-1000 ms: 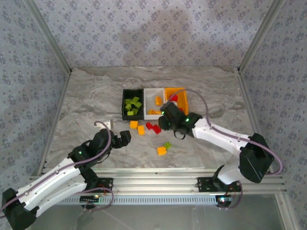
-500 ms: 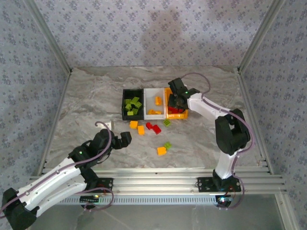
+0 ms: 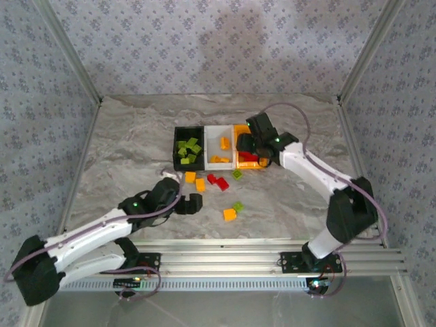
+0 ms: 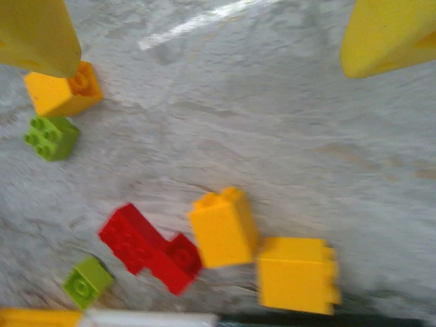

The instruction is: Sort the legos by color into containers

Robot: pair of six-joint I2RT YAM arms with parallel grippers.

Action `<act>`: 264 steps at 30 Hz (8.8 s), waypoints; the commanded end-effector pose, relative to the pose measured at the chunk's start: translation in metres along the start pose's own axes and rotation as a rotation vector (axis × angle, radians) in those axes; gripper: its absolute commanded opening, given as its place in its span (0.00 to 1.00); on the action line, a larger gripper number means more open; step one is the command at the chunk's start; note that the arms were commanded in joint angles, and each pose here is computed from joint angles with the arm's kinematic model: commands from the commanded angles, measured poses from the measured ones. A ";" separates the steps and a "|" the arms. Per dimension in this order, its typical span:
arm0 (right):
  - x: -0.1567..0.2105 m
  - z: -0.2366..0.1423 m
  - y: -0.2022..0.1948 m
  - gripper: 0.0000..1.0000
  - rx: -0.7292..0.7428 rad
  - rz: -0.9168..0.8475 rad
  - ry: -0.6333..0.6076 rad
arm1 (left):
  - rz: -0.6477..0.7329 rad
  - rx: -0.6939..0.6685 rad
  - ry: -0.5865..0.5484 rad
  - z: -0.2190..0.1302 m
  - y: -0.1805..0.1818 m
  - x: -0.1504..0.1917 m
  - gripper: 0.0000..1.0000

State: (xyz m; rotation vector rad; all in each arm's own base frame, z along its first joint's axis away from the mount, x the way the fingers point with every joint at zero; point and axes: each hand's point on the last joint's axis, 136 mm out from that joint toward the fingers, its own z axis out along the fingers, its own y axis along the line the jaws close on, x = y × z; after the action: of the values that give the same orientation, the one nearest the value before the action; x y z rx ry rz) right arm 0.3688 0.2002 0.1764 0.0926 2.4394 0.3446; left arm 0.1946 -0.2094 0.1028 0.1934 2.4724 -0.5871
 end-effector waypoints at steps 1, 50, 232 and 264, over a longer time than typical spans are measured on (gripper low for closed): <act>0.037 -0.013 -0.011 0.65 0.016 -0.001 0.034 | 0.146 0.121 0.017 0.007 -0.053 -0.008 0.95; 0.078 -0.042 -0.062 0.67 0.026 0.111 0.011 | 0.487 -0.040 0.059 0.044 -0.086 -0.003 0.26; 0.077 0.173 0.167 0.46 0.177 0.663 0.171 | -0.243 -0.190 -0.487 -0.135 0.077 -0.104 1.00; 0.042 0.151 0.168 0.75 0.169 0.480 0.111 | -0.227 -0.190 -0.520 -0.140 0.076 -0.112 1.00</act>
State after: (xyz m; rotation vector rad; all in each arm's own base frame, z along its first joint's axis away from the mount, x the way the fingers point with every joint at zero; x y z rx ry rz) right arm 0.4222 0.4163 0.1021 0.7541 2.5070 0.4467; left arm 0.2327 -0.0822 0.2341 -0.2873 2.0631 -0.4334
